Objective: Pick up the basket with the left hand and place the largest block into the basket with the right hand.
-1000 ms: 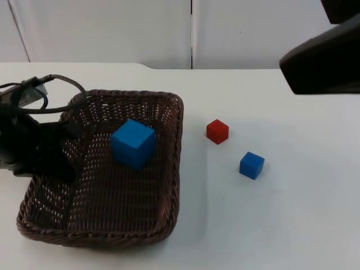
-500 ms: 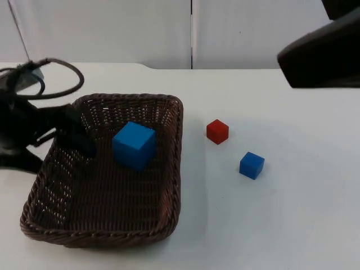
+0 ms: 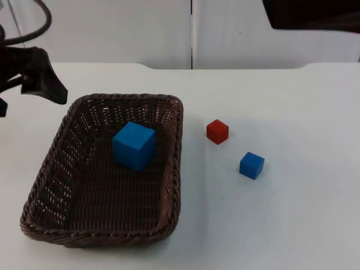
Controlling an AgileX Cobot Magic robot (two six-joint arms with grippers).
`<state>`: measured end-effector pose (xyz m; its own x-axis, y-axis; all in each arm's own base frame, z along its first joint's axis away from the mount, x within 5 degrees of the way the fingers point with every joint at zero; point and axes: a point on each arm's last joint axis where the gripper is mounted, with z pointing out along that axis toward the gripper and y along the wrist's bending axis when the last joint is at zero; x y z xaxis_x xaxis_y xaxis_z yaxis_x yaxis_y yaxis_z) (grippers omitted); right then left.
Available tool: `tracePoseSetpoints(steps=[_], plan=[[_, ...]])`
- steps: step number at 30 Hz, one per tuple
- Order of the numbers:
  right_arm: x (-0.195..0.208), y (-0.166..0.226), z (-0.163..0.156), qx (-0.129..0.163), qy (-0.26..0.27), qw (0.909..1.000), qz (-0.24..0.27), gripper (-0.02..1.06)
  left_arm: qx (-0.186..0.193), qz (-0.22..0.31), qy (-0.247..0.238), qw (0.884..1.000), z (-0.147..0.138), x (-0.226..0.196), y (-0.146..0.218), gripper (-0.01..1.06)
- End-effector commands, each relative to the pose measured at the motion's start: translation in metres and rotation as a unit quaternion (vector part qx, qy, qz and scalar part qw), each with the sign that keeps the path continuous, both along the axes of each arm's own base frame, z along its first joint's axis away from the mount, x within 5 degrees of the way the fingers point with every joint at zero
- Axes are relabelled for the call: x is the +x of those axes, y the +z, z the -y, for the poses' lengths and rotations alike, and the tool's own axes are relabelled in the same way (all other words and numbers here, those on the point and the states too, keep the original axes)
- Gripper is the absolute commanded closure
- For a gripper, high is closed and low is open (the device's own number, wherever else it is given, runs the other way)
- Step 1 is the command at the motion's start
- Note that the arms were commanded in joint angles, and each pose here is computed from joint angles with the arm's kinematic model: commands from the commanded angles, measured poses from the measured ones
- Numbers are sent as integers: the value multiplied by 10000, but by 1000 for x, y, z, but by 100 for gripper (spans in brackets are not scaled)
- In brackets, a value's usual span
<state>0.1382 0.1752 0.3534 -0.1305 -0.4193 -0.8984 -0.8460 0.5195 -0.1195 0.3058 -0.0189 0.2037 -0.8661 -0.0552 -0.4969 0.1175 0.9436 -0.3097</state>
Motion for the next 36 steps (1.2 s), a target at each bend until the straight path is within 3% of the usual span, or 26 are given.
tracePoseSetpoints(steps=[1,10,21,28,36], plan=[[-1,3,0,115,-10,9999,81,21,45,157,17,9999,1,-11,10,12],[-1,3,0,106,-7,9999,73,21,0,663,20,9978,3,-45,40,12],[-4,-4,2,-167,68,9996,-216,21,20,1535,-321,9876,9,-93,92,12],[-11,2,9,-132,101,9997,-201,21,343,2488,-491,9667,9,-138,131,12],[-32,11,34,139,120,9998,33,21,342,3261,-410,9438,10,-178,156,12]])
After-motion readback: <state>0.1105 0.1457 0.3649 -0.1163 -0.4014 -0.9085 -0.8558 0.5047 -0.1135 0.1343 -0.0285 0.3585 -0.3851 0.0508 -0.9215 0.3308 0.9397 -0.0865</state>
